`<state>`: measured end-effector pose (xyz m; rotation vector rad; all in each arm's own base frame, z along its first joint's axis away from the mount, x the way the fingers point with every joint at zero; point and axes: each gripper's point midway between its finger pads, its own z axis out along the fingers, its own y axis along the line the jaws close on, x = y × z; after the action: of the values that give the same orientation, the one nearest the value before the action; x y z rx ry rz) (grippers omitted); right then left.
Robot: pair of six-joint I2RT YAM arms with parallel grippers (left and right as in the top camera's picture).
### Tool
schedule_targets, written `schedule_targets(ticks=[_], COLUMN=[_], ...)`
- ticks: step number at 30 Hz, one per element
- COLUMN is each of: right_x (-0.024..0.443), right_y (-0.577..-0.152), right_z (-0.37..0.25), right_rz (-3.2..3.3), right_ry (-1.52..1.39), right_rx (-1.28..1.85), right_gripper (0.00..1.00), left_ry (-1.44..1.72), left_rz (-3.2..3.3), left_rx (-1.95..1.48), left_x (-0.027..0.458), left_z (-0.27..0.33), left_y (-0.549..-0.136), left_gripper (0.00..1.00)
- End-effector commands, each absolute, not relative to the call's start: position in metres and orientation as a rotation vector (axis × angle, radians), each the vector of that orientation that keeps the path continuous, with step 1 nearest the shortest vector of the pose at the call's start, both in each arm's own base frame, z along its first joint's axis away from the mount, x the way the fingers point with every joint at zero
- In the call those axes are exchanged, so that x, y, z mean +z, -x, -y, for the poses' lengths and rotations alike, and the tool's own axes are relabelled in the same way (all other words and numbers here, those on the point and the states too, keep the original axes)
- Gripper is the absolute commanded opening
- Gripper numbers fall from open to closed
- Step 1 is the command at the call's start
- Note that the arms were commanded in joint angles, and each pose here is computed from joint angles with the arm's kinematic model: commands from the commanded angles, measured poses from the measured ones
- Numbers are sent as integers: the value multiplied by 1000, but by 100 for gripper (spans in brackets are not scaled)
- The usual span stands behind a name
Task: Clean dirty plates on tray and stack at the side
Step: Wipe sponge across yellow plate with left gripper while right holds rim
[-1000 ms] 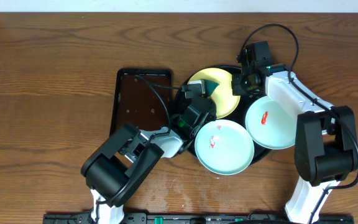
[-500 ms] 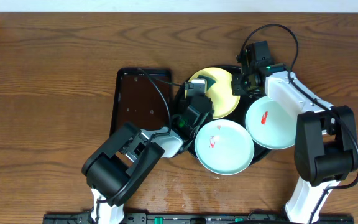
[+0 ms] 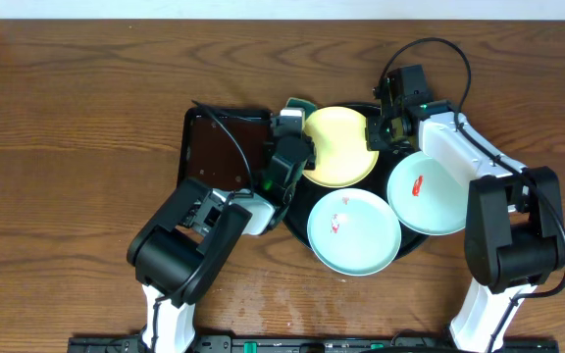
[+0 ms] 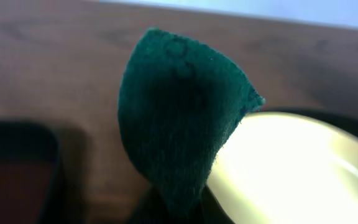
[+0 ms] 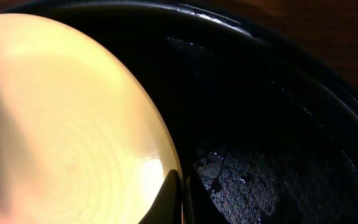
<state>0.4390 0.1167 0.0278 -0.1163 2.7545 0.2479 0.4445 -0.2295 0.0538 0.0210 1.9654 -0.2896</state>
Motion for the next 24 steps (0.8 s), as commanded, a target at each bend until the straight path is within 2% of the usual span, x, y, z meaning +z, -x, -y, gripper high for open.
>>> schedule_targets(ticks=[1, 17, 24], right_x=[27, 27, 27], right_y=[-439, -439, -439], right_z=[-113, -113, -113], right_rz=[-2756, -2756, -2756], right_ry=[97, 97, 97], right_rx=[253, 253, 253], right_gripper=[1, 1, 1], left_ry=[-32, -154, -272], left_rz=[-1944, -2004, -1978], left_rx=[-238, -385, -567], left_x=[57, 32, 40], left_z=[220, 251, 286], left_y=[-451, -447, -433], left_gripper=[7, 7, 7])
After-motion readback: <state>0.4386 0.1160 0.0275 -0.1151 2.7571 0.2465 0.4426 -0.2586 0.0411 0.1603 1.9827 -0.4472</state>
